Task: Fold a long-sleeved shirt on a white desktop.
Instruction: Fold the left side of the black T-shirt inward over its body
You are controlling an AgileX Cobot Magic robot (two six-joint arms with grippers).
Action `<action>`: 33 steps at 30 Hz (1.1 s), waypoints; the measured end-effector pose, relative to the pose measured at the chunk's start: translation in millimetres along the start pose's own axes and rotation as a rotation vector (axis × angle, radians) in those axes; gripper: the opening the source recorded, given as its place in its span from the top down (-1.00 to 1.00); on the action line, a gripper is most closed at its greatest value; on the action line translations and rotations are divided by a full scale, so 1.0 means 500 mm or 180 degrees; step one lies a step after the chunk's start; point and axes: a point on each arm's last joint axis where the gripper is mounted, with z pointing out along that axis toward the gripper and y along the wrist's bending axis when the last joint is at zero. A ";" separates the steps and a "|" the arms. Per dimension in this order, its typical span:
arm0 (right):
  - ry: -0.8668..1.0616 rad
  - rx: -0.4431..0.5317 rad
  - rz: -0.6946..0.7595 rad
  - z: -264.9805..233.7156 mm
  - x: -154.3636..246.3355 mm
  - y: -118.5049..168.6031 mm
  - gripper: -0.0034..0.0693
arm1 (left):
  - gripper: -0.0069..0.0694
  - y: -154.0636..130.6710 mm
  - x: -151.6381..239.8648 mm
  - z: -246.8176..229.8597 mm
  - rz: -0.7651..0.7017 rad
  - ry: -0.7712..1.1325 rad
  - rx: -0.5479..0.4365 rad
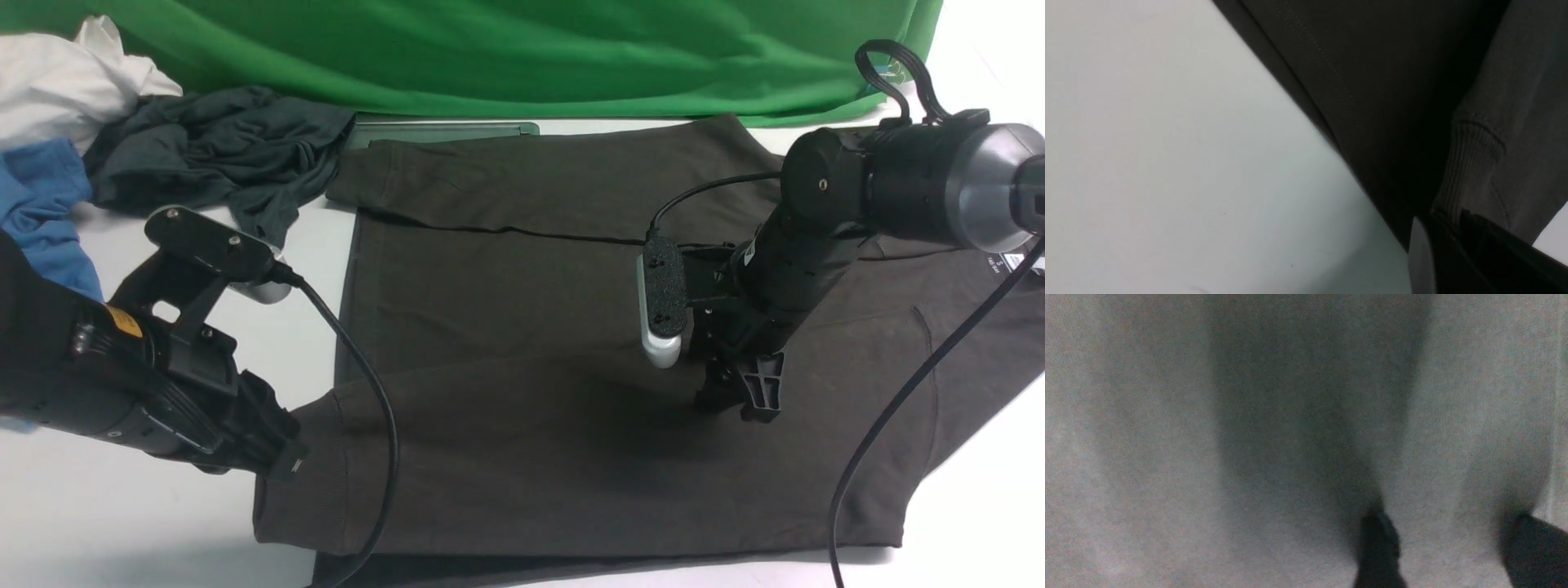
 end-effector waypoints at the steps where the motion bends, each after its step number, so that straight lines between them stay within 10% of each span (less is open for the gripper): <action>1: 0.0000 0.0000 -0.0003 0.000 0.000 0.000 -0.05 | 0.71 0.000 0.000 0.000 0.0000 0.0000 0.0000; 9: -0.0025 0.0067 0.0030 -0.001 -0.002 -0.004 0.72 | 0.71 0.000 0.000 0.000 0.0010 0.0000 0.0001; 13: -0.0076 0.0188 0.0160 -0.009 -0.005 -0.010 0.79 | 0.71 0.000 0.000 0.000 0.0010 0.0000 0.0001; 16: -0.0129 0.0298 0.0185 -0.026 -0.008 -0.013 0.62 | 0.71 0.000 0.000 0.000 0.0010 0.0000 0.0001; 23: -0.0153 0.0412 0.0273 -0.028 0.005 -0.027 -0.57 | 0.71 -0.006 0.000 -0.016 0.0032 -0.0106 0.0012; 33: -0.0181 0.0523 0.0094 -0.021 0.003 -0.035 -0.56 | 0.71 -0.024 0.005 -0.076 0.0248 -0.0516 -0.0037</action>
